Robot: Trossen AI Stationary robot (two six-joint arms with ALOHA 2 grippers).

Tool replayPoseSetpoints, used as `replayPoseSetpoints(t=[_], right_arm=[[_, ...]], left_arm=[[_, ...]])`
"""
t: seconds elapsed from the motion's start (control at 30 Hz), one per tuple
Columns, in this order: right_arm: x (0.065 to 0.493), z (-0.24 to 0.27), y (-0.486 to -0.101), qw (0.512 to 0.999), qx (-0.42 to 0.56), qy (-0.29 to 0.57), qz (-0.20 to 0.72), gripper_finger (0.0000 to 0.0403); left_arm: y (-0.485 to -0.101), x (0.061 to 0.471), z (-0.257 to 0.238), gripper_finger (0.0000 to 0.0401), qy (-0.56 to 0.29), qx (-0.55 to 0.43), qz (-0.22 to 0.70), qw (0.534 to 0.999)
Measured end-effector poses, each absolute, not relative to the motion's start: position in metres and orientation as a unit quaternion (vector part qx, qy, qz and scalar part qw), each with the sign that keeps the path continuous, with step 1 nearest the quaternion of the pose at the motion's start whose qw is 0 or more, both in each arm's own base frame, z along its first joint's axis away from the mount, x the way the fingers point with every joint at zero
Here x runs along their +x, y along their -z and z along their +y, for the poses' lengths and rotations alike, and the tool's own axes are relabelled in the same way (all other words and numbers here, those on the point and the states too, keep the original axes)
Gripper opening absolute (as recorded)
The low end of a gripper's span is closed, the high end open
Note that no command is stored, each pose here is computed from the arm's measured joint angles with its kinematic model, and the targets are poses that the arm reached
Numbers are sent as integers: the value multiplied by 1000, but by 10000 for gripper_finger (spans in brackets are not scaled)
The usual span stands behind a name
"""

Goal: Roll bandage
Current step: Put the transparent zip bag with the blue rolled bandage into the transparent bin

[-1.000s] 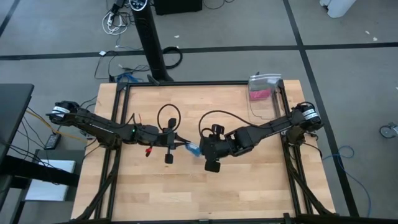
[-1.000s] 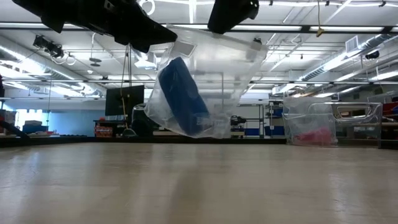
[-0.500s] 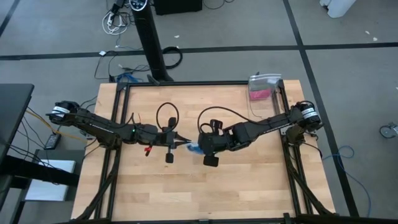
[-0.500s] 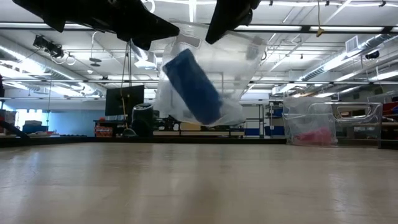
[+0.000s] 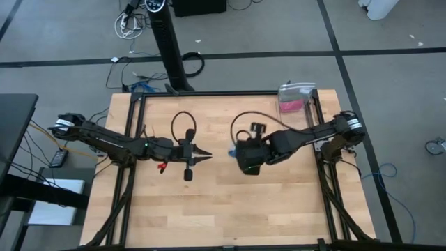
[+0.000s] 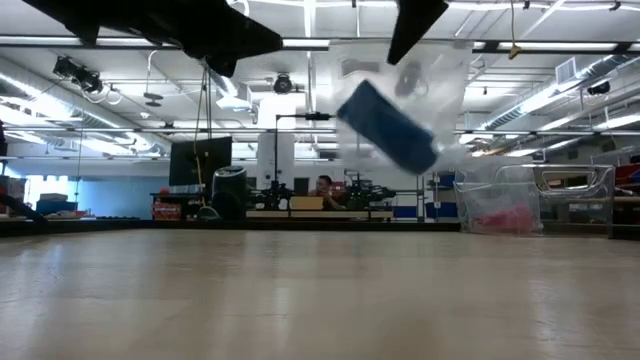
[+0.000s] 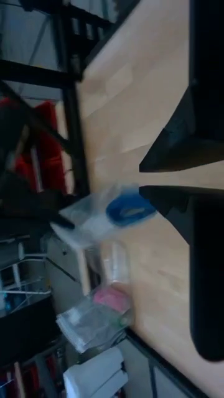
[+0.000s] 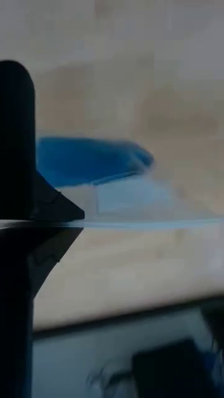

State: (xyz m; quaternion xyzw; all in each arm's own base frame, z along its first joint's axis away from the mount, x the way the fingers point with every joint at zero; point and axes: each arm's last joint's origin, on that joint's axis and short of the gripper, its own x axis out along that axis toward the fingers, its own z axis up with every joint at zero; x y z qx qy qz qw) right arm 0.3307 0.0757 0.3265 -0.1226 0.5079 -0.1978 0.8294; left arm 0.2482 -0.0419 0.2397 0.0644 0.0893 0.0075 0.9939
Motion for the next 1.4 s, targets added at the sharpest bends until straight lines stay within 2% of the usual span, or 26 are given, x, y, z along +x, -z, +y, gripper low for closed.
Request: replayPoseSetpoints(t=[0.2,0.37,0.7,0.93,1.2,1.4], right_arm=[[294,49,-356,797,-155,268,519,1],[269,16,-369,743,-190,317,559,1],[223,-36,-388,693,-252,337,586,0],[192,-59,-364,670,-246,317,624,0],[164,-81,-319,710,-227,288,601,0],[150,-99,-287,713,-239,277,598,0]], left_arm=[[-247,242,-42,80,-2,63,79,995],[-245,239,-42,101,-2,67,98,993],[-250,236,-43,118,24,80,87,993],[-250,235,-43,118,33,85,88,992],[-250,235,-43,118,34,91,87,991],[-250,235,-42,118,35,103,87,990]])
